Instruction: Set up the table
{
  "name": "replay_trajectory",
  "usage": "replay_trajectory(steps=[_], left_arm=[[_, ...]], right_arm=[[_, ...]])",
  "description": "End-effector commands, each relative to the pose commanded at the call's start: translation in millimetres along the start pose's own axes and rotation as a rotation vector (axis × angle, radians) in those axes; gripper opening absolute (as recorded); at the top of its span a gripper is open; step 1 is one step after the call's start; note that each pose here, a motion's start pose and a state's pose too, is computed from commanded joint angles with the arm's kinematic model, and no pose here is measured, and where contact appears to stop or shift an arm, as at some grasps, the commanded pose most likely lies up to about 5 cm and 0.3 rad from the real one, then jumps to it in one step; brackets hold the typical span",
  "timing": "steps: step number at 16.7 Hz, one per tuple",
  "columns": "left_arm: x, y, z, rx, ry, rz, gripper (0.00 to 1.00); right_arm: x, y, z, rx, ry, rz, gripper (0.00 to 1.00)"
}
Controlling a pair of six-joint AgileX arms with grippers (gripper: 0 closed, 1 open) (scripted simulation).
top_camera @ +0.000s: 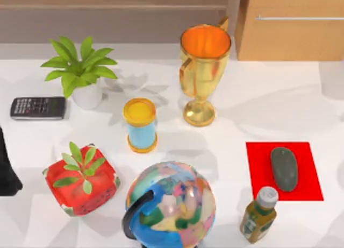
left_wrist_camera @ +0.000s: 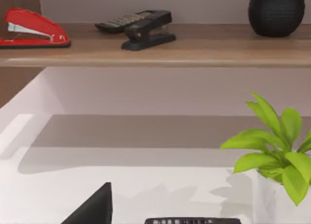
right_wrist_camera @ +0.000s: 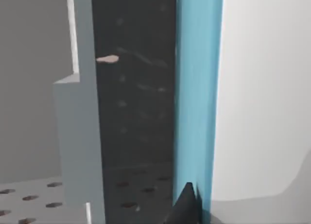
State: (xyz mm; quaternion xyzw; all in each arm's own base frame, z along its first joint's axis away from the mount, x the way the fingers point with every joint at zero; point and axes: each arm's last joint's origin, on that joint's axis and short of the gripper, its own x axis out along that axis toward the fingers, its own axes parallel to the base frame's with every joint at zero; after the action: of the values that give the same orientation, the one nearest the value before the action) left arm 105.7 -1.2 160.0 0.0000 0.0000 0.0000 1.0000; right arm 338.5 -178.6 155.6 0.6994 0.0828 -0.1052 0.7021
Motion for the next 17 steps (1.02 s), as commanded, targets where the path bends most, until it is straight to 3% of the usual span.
replay_trajectory(steps=[17], left_arm=[[0.0,0.0,0.0,0.0,0.0,0.0,1.0]], right_arm=[[32.2,2.0,-2.3,0.003,0.01,-0.003,0.0]])
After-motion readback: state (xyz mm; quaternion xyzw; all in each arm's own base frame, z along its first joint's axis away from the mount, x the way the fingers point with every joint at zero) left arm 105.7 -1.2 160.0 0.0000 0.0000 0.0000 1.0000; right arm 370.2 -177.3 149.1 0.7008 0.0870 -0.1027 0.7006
